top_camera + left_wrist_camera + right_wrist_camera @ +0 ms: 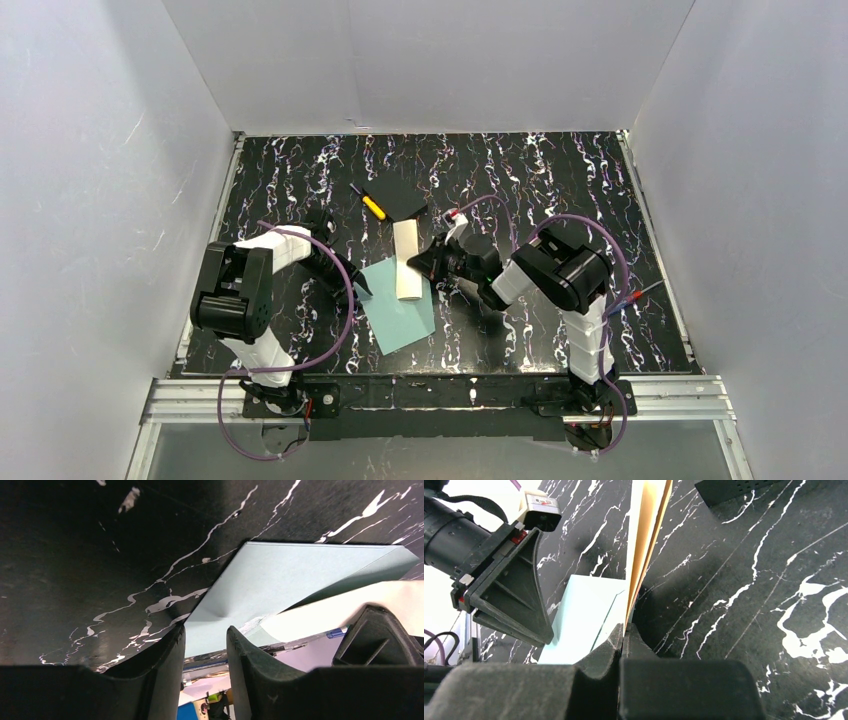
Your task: Place the letter into the envelope and seal it
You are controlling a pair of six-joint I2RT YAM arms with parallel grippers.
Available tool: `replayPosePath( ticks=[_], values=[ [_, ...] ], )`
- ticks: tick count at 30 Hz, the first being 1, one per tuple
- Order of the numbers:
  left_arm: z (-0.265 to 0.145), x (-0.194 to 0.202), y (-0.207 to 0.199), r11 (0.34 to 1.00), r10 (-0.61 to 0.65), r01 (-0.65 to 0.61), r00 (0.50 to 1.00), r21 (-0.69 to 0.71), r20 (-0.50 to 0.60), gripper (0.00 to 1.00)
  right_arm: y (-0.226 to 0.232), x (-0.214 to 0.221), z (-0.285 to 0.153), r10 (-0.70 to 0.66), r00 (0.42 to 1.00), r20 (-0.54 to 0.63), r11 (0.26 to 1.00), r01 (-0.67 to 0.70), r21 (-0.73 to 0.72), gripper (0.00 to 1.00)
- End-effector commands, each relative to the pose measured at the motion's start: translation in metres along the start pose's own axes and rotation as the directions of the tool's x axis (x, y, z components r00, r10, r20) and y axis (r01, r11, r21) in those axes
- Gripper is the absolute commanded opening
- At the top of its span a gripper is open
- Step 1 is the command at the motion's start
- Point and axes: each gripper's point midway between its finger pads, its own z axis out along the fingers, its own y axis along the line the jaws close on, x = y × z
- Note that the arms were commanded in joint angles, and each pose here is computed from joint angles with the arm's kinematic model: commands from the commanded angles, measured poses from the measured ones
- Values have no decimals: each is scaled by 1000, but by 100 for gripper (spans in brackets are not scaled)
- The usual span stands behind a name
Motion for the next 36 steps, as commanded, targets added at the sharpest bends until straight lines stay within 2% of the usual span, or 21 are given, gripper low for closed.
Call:
replayPosePath(
  ticks=[1, 7, 11, 16, 24, 28, 32, 34, 36],
  values=[
    [9, -8, 7, 999, -4, 5, 1000, -37, 28, 34, 22, -26, 11, -12, 995, 94, 999, 17, -50, 1],
    [12, -11, 8, 999, 15, -13, 999, -46, 33, 30, 24, -29, 15, 91, 989, 120, 994, -83, -68, 1],
    [14, -16, 5, 999, 26, -24, 999, -39, 48, 29, 32, -19, 19, 161, 985, 60, 981, -153, -120, 1],
    [10, -27, 0, 999, 36, -34, 993, -23, 117, 27, 35, -2, 13, 204, 978, -42, 972, -208, -107, 1],
    [5, -37, -6, 999, 44, -46, 980, 4, 192, 24, 20, 24, 11, 287, 934, -212, 958, -285, 39, 1],
    [-4, -39, -8, 998, 59, -63, 973, 10, 222, 25, 9, 32, 7, 318, 914, -252, 947, -291, 139, 1],
    [-36, -50, -5, 997, 77, -78, 926, -14, 369, 27, -2, 38, 7, 330, 902, -278, 937, -277, 213, 1],
    [-56, -53, -19, 990, 117, -142, 895, 25, 431, 28, -5, 41, 7, 345, 893, -290, 928, -278, 246, 1],
    [-67, -52, -36, 973, 155, -214, 880, 82, 448, 31, -7, 41, 7, 350, 890, -293, 925, -278, 261, 1]
  ],
)
